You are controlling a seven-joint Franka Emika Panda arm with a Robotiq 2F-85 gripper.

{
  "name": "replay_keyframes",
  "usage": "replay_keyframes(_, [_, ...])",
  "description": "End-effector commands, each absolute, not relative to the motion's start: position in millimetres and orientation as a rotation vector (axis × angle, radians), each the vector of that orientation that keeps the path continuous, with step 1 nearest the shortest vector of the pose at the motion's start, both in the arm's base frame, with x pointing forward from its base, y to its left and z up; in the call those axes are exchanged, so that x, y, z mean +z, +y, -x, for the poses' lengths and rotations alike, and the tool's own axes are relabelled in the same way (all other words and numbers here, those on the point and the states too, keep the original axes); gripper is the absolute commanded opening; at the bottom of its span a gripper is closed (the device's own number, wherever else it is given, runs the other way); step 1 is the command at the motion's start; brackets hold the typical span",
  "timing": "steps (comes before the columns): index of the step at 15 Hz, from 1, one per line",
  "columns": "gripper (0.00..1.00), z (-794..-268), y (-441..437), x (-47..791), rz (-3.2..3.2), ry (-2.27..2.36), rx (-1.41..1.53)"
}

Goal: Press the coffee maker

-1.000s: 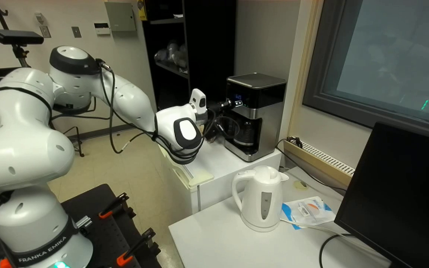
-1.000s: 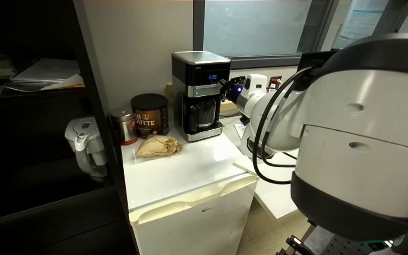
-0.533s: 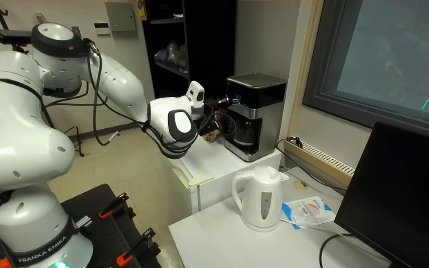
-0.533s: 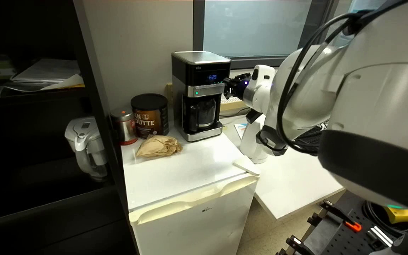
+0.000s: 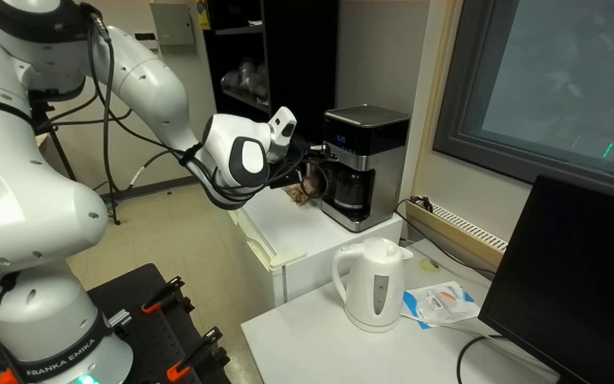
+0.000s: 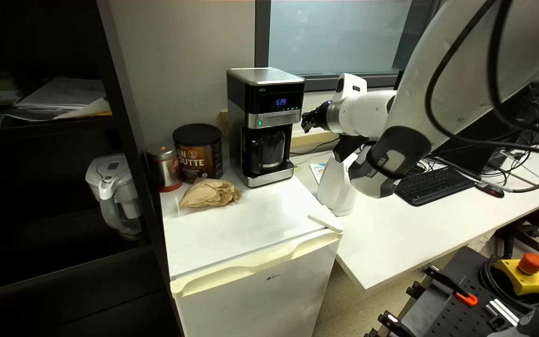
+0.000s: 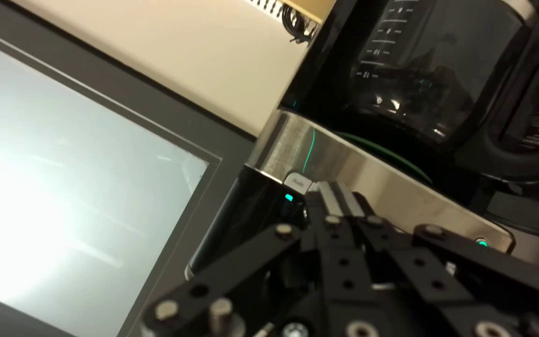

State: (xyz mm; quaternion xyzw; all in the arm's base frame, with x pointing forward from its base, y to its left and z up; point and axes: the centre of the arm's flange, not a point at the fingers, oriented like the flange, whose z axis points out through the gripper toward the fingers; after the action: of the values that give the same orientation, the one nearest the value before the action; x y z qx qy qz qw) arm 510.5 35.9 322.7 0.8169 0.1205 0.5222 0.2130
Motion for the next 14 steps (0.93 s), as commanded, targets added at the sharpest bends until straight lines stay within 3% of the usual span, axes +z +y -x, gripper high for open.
replay_keyframes(1, [0.03,-504.6,40.1,351.0,-2.449,0.287,1.29])
replay_keyframes(14, [0.03,-505.4,46.9,347.0,-2.884,0.318,0.31])
